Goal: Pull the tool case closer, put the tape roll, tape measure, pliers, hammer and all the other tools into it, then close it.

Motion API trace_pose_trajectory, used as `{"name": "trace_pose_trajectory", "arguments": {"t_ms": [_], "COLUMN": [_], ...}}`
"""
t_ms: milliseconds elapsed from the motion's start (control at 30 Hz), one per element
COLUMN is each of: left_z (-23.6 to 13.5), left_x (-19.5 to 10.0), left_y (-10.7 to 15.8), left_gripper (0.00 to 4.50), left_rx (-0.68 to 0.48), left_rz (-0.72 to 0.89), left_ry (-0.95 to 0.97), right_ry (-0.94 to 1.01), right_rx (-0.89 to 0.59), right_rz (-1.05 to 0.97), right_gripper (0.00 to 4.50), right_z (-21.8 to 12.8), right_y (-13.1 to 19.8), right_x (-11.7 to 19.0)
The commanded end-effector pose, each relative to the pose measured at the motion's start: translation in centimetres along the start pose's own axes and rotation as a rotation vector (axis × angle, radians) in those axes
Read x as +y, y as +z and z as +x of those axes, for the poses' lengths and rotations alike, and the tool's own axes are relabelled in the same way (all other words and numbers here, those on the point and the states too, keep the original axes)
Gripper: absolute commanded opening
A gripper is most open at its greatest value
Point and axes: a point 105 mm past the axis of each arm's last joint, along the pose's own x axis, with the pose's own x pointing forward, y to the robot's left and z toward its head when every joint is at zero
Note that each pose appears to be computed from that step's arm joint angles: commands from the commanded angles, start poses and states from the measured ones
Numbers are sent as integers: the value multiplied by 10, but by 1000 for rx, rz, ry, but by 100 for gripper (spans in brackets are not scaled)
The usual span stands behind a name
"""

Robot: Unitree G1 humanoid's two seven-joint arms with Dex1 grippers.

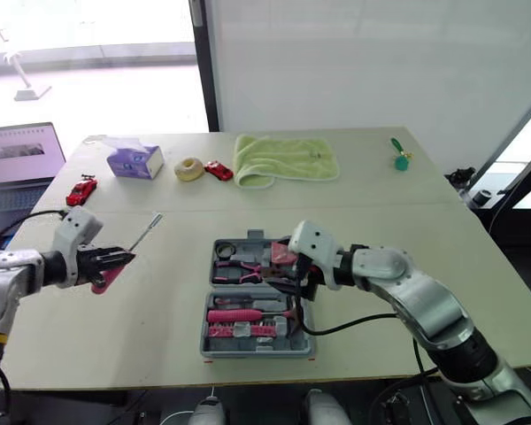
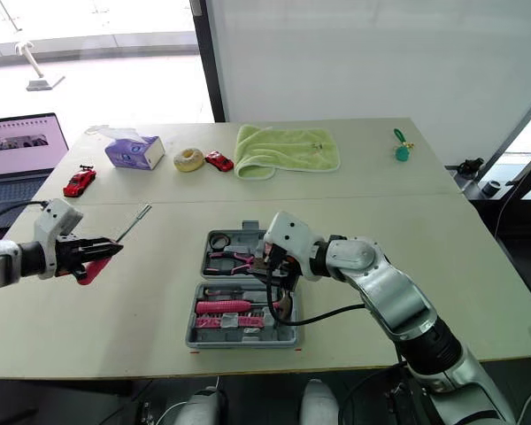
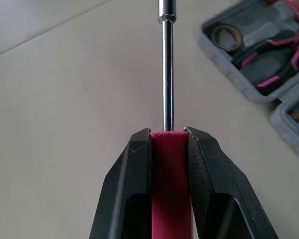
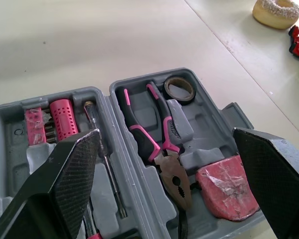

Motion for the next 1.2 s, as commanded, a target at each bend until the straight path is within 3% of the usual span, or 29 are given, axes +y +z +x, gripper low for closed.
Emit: {"name": "trace_pose_trajectory", "arguments": {"t_ms": [33, 200, 367, 467, 667, 867, 1200], "left_z": [-4, -13, -20, -14, 8, 40, 73], "left_x": [-24, -85, -111, -139, -164, -172, -188], "left_y": [13, 17, 15, 26, 33, 21, 10], "left_gripper": [45, 45, 45, 45, 45, 45, 45], "left_rx": [98, 341, 464, 465, 466, 512, 524], "left_rz": [98, 291, 383, 475, 529, 590, 645], "left_ry": [-98, -315, -403, -493, -567, -554, -523], "right_ry": [-11, 39, 90, 191, 272, 331, 230], "right_rx": [-38, -61, -61, -44, -1, 32, 85], "right_rz": [-37, -44, -49, -64, -78, -93, -76], "right_gripper": [450, 450, 450, 450, 450, 450, 450], "right_z": [-13, -28, -34, -40, -50, -73, -92], "right_y": [13, 22, 25, 23, 16, -1, -23], "right_x": [-3, 4, 11, 28, 36, 36, 22]}}
